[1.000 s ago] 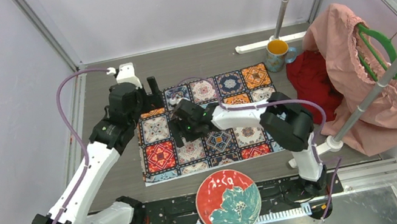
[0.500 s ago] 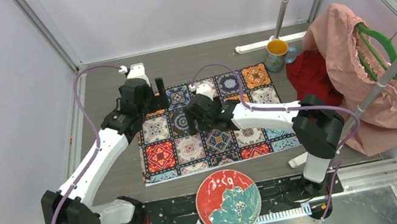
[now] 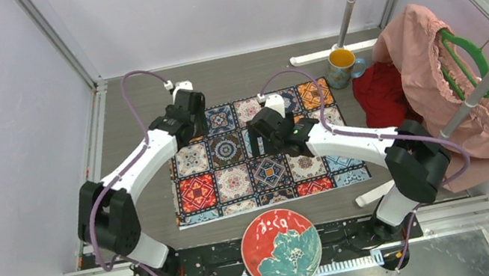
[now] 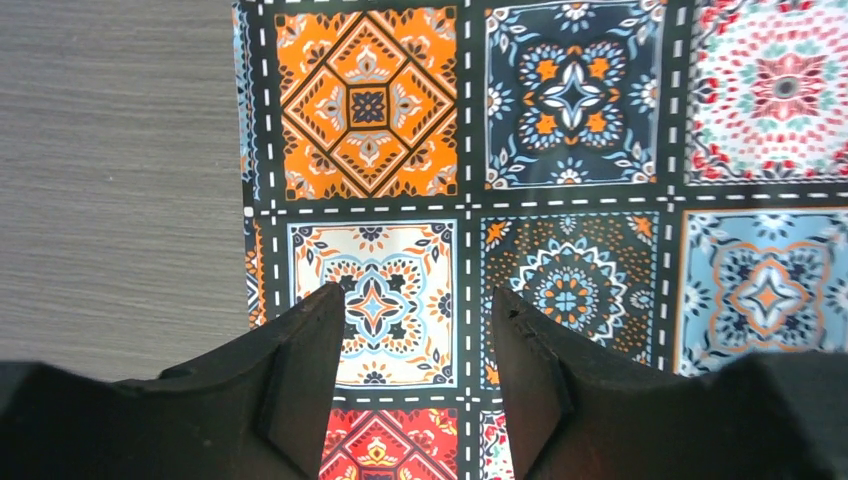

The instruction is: Set the dinner table for one person

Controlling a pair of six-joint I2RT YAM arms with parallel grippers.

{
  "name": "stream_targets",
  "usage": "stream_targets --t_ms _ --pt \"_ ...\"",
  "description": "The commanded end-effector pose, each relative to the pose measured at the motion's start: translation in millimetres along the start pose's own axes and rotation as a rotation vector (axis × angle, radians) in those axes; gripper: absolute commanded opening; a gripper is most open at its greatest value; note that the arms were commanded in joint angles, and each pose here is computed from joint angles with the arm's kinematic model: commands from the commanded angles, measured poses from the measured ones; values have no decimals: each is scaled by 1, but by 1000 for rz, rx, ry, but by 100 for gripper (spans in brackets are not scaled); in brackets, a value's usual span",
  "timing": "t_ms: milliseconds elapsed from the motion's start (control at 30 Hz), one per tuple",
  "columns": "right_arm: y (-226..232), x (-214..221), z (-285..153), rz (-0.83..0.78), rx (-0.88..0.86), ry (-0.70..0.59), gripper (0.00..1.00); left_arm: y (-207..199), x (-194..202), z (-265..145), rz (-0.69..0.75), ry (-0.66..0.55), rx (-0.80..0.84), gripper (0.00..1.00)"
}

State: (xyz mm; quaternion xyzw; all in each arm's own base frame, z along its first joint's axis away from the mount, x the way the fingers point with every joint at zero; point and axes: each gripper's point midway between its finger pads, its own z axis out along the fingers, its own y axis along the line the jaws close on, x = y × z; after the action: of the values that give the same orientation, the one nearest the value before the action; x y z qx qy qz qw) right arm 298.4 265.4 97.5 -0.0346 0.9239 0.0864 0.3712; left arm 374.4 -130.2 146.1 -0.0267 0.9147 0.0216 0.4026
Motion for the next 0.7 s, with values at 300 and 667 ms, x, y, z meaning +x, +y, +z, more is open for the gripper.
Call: stream_targets --t_ms 300,667 --pt "-26 -16 -20 83 19 -70 93 1 30 40 -37 152 -132 53" --pt "-37 -12 -21 102 23 -55 93 -10 61 73 -159 254 14 53"
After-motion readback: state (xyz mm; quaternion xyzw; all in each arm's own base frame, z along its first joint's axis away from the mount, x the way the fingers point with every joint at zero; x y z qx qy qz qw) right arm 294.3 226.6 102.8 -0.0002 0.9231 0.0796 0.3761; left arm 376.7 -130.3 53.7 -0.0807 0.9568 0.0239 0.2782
